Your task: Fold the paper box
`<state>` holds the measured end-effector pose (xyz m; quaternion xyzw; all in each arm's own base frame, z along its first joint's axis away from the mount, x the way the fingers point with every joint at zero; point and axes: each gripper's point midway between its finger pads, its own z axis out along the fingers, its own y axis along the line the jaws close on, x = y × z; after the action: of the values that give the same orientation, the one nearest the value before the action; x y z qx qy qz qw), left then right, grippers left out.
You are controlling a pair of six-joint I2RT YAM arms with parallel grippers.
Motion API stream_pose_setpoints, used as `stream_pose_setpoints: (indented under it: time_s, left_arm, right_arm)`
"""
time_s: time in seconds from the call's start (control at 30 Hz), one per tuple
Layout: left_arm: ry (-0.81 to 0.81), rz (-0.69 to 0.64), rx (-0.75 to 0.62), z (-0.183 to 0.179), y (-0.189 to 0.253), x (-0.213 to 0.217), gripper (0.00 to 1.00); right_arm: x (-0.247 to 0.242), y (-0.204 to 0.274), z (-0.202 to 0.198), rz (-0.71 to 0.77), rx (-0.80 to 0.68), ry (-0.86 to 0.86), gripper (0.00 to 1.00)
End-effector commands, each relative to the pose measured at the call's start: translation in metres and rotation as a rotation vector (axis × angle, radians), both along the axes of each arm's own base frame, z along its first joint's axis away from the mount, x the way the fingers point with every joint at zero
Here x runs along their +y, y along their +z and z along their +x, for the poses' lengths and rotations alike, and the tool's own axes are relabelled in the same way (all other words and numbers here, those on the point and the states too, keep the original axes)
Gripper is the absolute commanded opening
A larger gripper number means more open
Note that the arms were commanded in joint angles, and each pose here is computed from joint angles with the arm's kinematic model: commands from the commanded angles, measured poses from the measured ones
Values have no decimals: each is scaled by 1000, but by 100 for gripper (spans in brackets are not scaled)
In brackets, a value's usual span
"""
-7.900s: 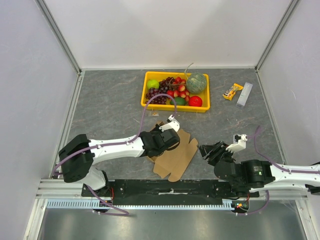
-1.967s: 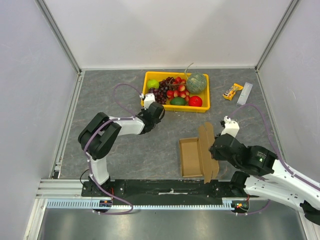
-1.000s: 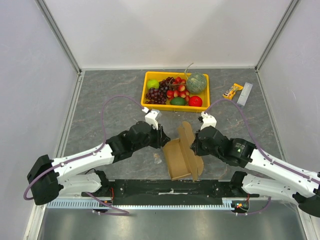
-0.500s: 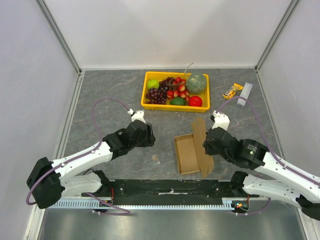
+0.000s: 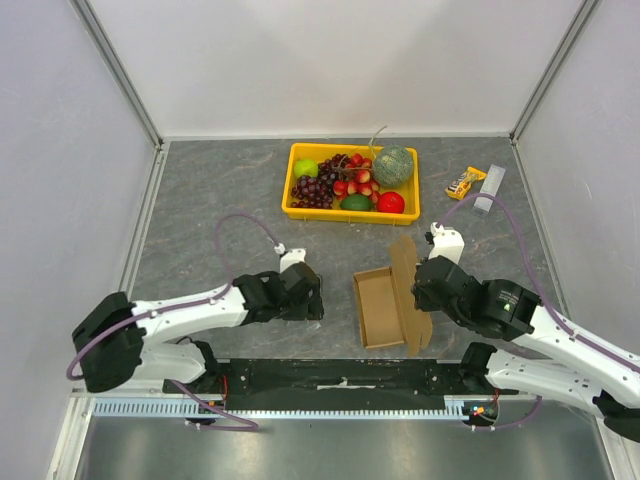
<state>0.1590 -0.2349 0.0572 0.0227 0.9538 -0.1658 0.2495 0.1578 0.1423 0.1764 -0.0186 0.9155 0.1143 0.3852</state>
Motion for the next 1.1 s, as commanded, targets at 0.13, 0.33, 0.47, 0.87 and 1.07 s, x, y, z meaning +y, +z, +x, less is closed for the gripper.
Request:
stream_pose_setpoints:
  time_s: [0.13, 0.33, 0.47, 0.87, 1.07]
  left_arm:
    - [97, 116, 37, -7, -18, -15, 81]
    - [101, 162, 52, -10, -32, -20, 74]
    - [89, 164, 69, -14, -34, -22, 72]
    - [71, 186, 76, -18, -37, -17, 49]
    - [57, 179, 60, -16, -32, -17, 40]
  right_arm:
    - [-2, 0, 1, 7, -18, -4, 1]
    - [-3, 1, 1, 7, -25, 3, 1]
    - [-3, 1, 1, 6, -27, 5, 1]
    - [0, 1, 3, 6, -27, 10, 1]
    - [2, 1, 3, 12, -26, 12, 1]
